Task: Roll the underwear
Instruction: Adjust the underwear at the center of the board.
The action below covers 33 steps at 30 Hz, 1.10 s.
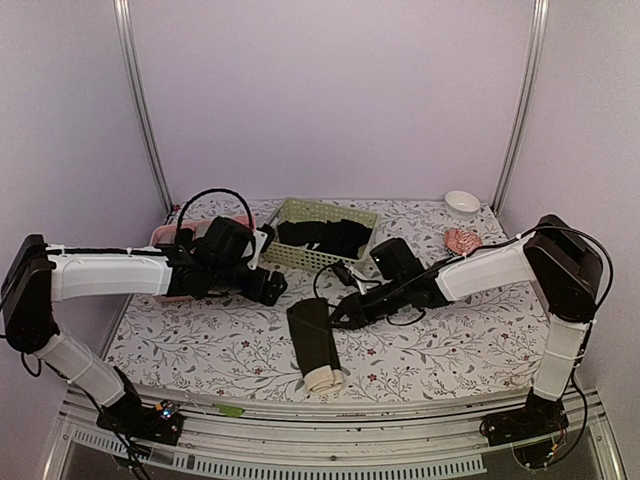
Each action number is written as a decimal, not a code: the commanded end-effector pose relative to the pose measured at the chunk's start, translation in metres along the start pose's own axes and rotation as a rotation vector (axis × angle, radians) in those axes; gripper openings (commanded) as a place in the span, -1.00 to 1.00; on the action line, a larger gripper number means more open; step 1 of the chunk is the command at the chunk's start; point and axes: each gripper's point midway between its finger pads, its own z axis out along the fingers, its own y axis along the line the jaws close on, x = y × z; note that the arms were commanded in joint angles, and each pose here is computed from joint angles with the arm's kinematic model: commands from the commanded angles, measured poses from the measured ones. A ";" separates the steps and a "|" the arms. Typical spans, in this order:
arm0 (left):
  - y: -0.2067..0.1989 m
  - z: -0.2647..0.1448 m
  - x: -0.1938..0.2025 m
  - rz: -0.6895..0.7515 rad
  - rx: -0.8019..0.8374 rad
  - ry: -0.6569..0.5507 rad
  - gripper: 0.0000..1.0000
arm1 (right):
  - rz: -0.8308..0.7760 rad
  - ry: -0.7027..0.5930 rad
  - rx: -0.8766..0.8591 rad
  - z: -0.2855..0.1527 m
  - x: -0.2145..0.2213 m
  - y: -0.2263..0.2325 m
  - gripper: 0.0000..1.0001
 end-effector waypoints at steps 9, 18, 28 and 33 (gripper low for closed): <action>0.000 -0.009 0.007 -0.018 0.034 -0.014 0.92 | 0.031 0.045 -0.029 0.029 -0.008 -0.005 -0.32; 0.001 -0.010 0.003 -0.014 0.023 -0.024 0.92 | 0.034 0.081 -0.024 0.040 -0.004 -0.010 -0.26; 0.003 -0.009 0.005 -0.013 0.015 -0.023 0.92 | 0.024 0.126 0.021 0.042 0.009 -0.020 -0.35; 0.003 -0.008 0.005 -0.015 0.012 -0.022 0.92 | 0.015 0.120 0.009 0.042 0.000 -0.015 -0.20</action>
